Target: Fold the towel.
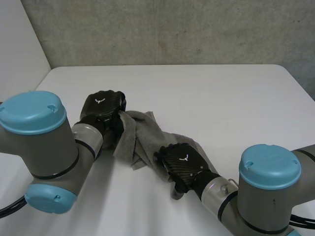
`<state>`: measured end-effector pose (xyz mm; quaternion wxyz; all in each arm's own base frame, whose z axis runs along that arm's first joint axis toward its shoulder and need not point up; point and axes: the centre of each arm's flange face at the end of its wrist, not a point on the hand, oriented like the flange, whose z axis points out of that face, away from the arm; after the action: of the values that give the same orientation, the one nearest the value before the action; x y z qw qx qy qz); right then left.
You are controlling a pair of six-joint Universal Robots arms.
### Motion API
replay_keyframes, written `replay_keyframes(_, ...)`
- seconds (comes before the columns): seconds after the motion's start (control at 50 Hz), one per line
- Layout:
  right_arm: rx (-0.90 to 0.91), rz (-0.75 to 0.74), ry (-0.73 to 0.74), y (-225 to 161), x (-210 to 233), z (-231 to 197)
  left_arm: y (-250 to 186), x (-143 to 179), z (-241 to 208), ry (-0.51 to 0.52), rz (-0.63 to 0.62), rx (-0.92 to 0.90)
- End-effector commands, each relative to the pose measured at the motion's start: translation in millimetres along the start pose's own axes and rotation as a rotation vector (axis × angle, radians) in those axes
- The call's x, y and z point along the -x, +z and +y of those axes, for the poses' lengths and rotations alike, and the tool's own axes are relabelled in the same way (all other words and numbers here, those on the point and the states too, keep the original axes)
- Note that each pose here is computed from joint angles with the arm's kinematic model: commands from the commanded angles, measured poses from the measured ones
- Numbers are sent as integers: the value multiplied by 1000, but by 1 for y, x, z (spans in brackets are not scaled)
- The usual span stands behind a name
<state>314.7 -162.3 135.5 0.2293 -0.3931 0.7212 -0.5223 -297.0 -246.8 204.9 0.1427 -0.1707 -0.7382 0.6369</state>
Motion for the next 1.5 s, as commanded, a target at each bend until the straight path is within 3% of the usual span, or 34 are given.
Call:
replay_keyframes(0.02, 74, -9, -282, -8, 4, -16, 19, 9, -34, 125, 40, -119)
replay_keyframes(0.34, 70, -6, -262, -7, 4, -15, 18, 11, -34, 116, 36, -113)
replay_keyframes(0.68, 25, -4, -95, -12, 3, -29, 10, 13, -25, 96, 34, -80)
replay_keyframes(0.84, 15, 26, 51, -9, -15, -30, 5, 14, -34, 86, 30, -106)
replay_keyframes(0.94, 3, -31, 121, -7, -16, -29, 1, 15, -37, 64, 30, -115)
replay_keyframes(1.22, -35, -13, 98, -8, -15, -25, -1, 14, -38, 63, 33, -116)
replay_keyframes(1.34, -17, 106, 87, -9, -29, -20, 0, 15, -38, 62, 30, -118)
replay_keyframes(1.5, 14, 158, 29, -7, -38, -14, 0, 15, -41, 62, 29, -125)
